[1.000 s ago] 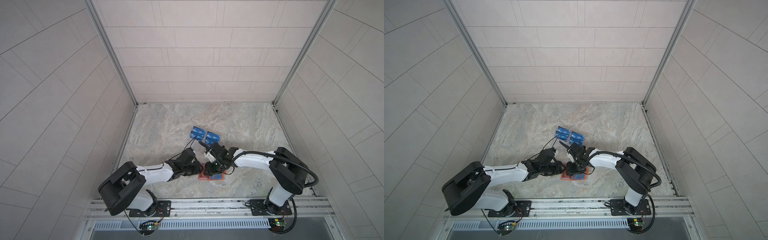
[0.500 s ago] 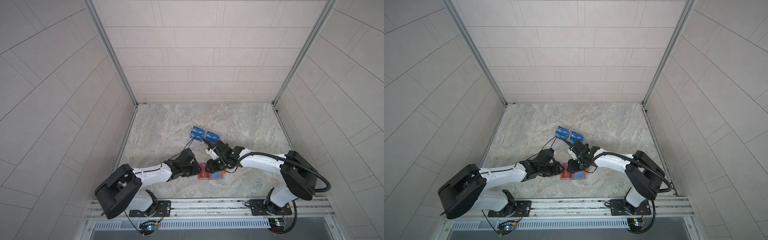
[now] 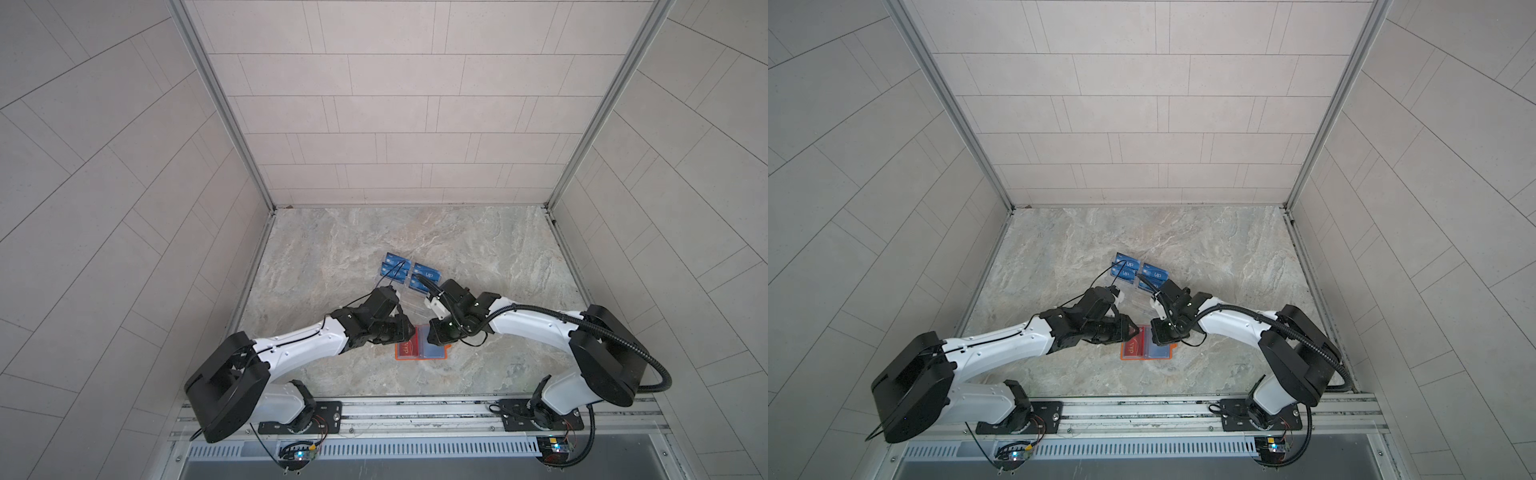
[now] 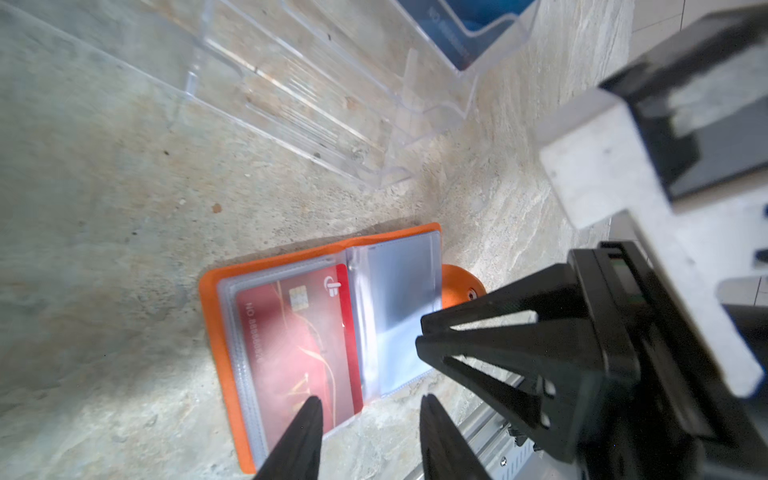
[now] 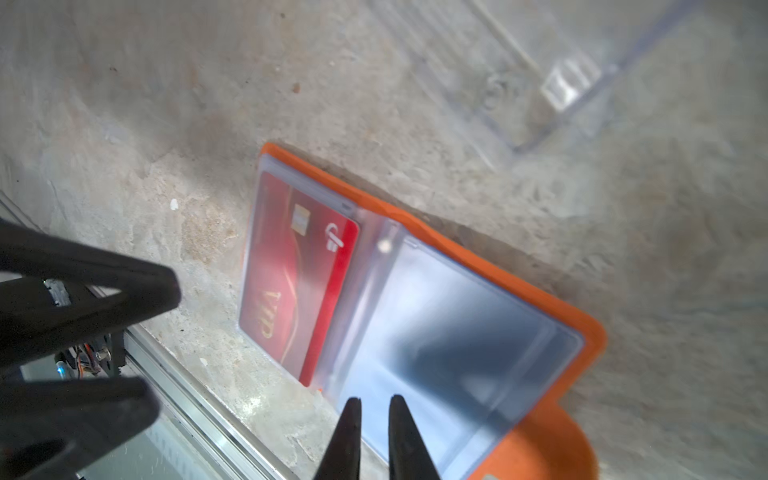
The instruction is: Put the credit cards into the card holder
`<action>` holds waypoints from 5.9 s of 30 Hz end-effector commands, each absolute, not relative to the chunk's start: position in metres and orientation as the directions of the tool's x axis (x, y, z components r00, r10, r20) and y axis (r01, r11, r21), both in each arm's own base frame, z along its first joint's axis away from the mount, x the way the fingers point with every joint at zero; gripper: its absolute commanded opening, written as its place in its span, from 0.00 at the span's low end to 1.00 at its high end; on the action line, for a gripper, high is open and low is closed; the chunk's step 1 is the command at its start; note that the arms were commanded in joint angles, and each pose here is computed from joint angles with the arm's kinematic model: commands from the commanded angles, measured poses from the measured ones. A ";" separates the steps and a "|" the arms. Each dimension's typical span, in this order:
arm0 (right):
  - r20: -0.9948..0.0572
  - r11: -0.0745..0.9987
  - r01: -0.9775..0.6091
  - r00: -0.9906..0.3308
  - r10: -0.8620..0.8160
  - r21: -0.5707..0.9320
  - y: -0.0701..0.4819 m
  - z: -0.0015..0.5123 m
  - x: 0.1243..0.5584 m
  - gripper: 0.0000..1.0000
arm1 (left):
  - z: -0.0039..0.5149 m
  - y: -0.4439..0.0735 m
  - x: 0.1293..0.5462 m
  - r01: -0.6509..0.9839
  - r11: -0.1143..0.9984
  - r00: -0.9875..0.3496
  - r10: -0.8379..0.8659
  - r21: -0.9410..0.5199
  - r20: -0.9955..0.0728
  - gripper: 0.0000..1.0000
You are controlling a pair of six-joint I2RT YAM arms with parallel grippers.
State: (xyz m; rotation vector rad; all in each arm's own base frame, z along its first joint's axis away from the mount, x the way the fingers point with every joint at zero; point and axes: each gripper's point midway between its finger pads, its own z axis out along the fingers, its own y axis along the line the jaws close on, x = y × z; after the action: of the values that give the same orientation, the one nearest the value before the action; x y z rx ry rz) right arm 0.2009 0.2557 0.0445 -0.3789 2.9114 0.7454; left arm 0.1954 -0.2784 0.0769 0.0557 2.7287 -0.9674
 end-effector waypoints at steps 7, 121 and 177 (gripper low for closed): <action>-0.197 0.842 -0.258 -0.963 -0.184 0.473 0.251 0.051 0.205 0.19 | 0.063 -0.283 0.200 0.130 0.841 -0.975 0.012 -0.525 -0.221 0.46; -0.184 0.890 -0.124 -0.982 -0.046 0.439 0.223 0.039 0.208 0.16 | 0.018 -0.327 0.197 -0.004 0.599 -0.993 -0.100 -0.801 -0.069 0.04; -0.106 0.755 -0.138 -0.990 -0.091 0.640 0.266 0.038 0.192 0.17 | 0.049 -0.323 0.182 0.073 0.551 -0.993 -0.040 -0.831 -0.113 0.57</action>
State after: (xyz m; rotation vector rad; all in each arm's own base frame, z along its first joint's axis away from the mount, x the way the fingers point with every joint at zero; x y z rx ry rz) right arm 0.1962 0.2622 0.0375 -0.1840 2.8724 1.0318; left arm 0.1808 -0.3238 0.0427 0.0118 2.6489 -1.4647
